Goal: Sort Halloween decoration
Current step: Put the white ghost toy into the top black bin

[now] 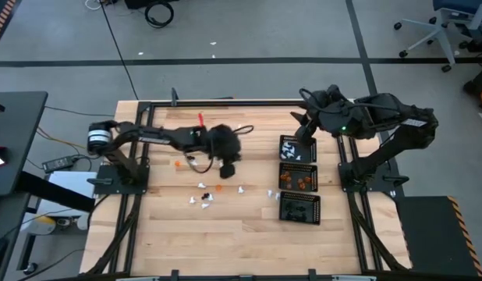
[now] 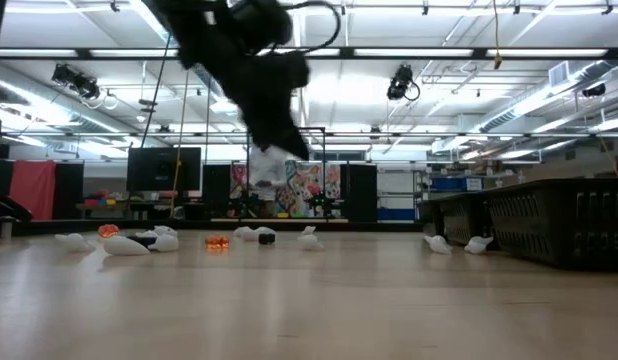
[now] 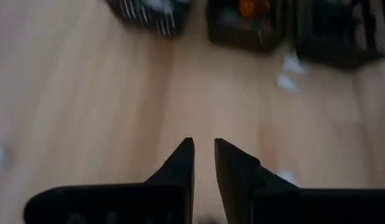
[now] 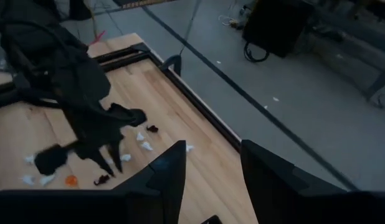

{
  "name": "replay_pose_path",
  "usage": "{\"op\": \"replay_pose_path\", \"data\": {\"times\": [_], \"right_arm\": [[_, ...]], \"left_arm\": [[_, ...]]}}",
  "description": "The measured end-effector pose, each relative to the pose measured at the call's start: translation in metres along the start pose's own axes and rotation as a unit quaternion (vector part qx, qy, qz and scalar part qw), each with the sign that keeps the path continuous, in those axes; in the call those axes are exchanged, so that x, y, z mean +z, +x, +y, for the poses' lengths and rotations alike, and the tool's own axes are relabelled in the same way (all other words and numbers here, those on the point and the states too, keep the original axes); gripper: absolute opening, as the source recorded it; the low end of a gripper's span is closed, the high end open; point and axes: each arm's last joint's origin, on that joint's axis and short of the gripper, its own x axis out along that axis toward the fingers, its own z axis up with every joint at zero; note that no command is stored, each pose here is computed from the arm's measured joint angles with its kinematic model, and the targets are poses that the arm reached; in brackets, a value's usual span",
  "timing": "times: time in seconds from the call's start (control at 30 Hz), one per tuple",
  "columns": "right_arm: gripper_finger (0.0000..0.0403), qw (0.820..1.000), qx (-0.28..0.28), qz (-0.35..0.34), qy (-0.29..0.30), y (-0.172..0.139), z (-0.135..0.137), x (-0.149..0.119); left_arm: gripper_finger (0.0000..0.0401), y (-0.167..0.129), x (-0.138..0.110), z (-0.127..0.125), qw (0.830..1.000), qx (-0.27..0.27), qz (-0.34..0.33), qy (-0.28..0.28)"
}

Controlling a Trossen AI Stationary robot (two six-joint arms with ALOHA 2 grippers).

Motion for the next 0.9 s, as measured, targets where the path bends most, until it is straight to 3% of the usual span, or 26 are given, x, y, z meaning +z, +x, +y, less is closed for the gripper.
{"op": "replay_pose_path", "data": {"times": [0.2, 0.3, 0.5, 0.9], "right_arm": [[0.0157, 0.999, 0.025, -0.001, -0.036, 0.009, 0.014, 0.002], [0.0157, 0.999, 0.033, 0.003, -0.038, 0.011, 0.017, 0.002], [0.0157, 0.999, 0.032, 0.002, -0.026, 0.011, 0.017, 0.002], [0.0157, 0.999, 0.035, -0.004, -0.016, 0.011, 0.018, 0.004]], "left_arm": [[0.0094, 0.003, -0.047, -0.016, 0.995, 0.026, 0.084, -0.047], [0.013, 0.005, -0.058, -0.022, 0.993, 0.052, 0.105, -0.025], [0.0188, 0.006, -0.065, -0.028, 0.983, 0.116, 0.124, 0.073], [0.0183, 0.028, -0.076, -0.007, 0.977, 0.126, 0.158, 0.07]]}}
